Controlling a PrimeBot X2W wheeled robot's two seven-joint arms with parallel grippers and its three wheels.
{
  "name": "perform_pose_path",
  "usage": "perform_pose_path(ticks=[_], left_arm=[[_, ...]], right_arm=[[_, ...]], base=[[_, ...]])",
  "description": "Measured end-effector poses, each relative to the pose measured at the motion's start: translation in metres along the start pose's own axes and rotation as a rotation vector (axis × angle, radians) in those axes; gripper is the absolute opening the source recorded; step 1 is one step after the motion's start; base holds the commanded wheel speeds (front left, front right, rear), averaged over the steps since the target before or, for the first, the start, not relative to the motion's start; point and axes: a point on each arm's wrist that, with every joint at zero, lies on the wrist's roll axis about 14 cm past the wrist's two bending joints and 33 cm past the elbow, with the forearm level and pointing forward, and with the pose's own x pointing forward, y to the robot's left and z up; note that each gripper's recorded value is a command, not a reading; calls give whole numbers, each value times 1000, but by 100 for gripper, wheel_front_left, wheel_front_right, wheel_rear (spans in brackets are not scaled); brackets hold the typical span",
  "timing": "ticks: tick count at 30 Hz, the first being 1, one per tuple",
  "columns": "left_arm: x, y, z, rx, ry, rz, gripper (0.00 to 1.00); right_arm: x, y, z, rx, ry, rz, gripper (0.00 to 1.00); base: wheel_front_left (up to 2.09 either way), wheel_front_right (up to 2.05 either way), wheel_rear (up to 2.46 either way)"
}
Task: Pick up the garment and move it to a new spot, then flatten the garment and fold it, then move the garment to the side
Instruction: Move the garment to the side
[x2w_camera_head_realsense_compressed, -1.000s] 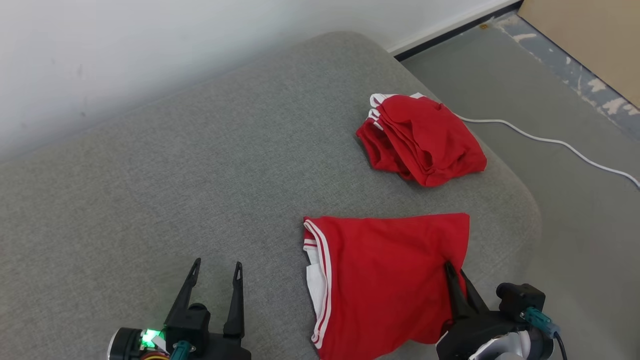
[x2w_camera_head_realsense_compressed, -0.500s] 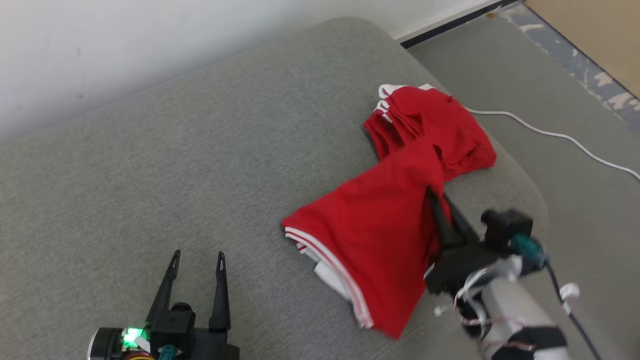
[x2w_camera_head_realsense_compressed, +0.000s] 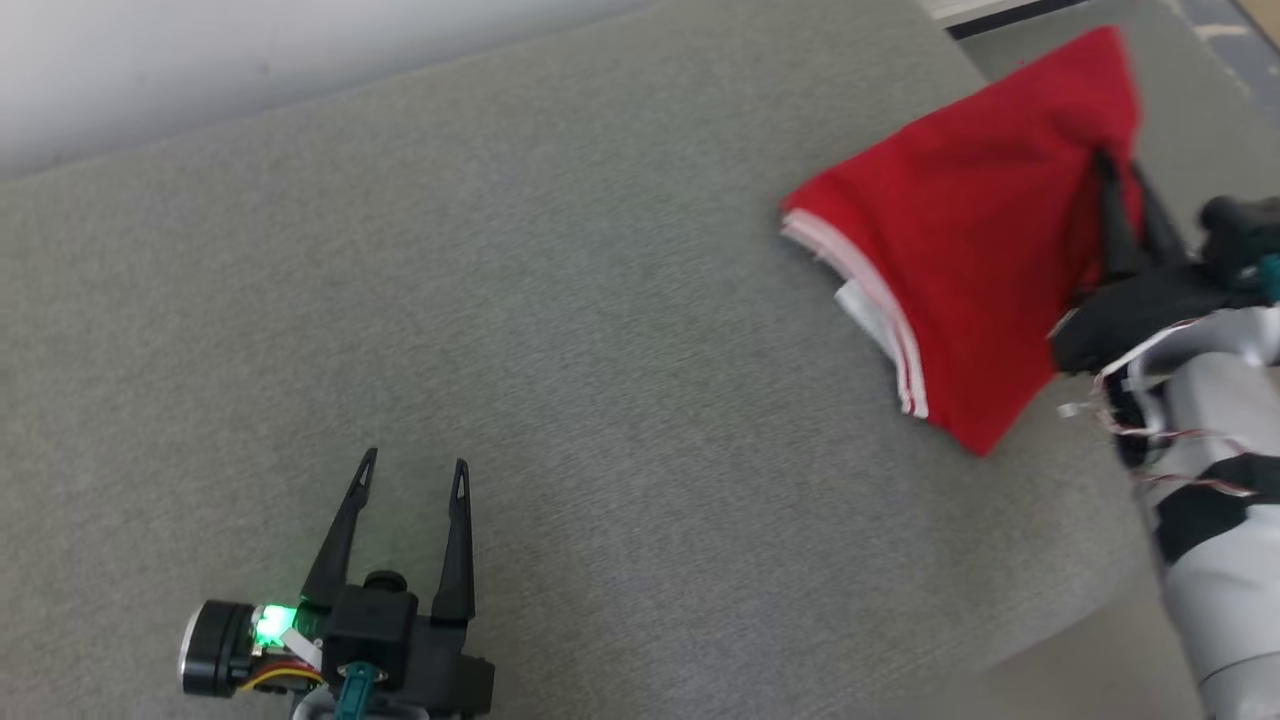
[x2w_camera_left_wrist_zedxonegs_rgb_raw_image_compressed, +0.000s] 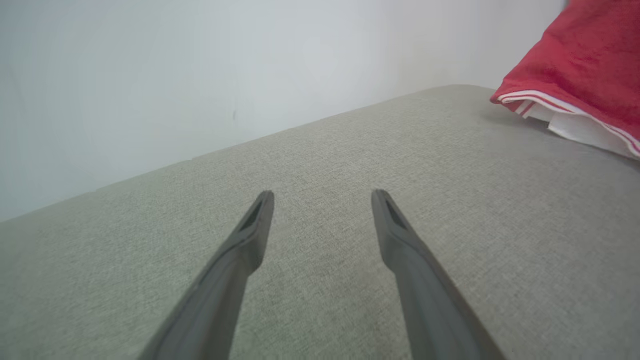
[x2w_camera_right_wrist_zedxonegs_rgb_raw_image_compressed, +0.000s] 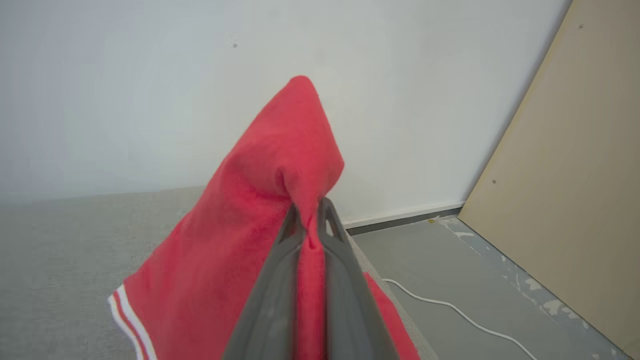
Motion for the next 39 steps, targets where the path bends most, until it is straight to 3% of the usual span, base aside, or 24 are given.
perform_pose_path(ticks=[8, 9, 10, 11, 15, 19, 29, 39], left_arm=[[-4, 26, -16, 27, 30, 62, 100], [-6, 29, -18, 30, 36, 69, 100], [-7, 31, -21, 34, 42, 73, 100], [-8, 34, -22, 36, 46, 81, 100], [-10, 41, -25, 38, 53, 104, 100], [-10, 42, -23, 36, 48, 110, 100], [-13, 51, -11, 39, 30, 160, 100], [-43, 71, -2, 29, 44, 263, 100]], right_arm=[[19, -52, -26, -71, 97, -151, 0], [18, -57, -31, -80, 112, -167, 25], [17, -63, -36, -89, 129, -186, 79], [16, -69, -42, -97, 151, -204, 100], [17, -79, -40, -113, 141, -256, 100], [22, -64, -28, -108, 90, -244, 100], [11, 10, -3, -21, -56, -75, 100], [-39, 58, -29, 136, -26, 38, 100]], base=[[0, 0, 0], [0, 0, 0], [0, 0, 0], [0, 0, 0], [0, 0, 0], [0, 0, 0], [0, 0, 0], [0, 0, 0]])
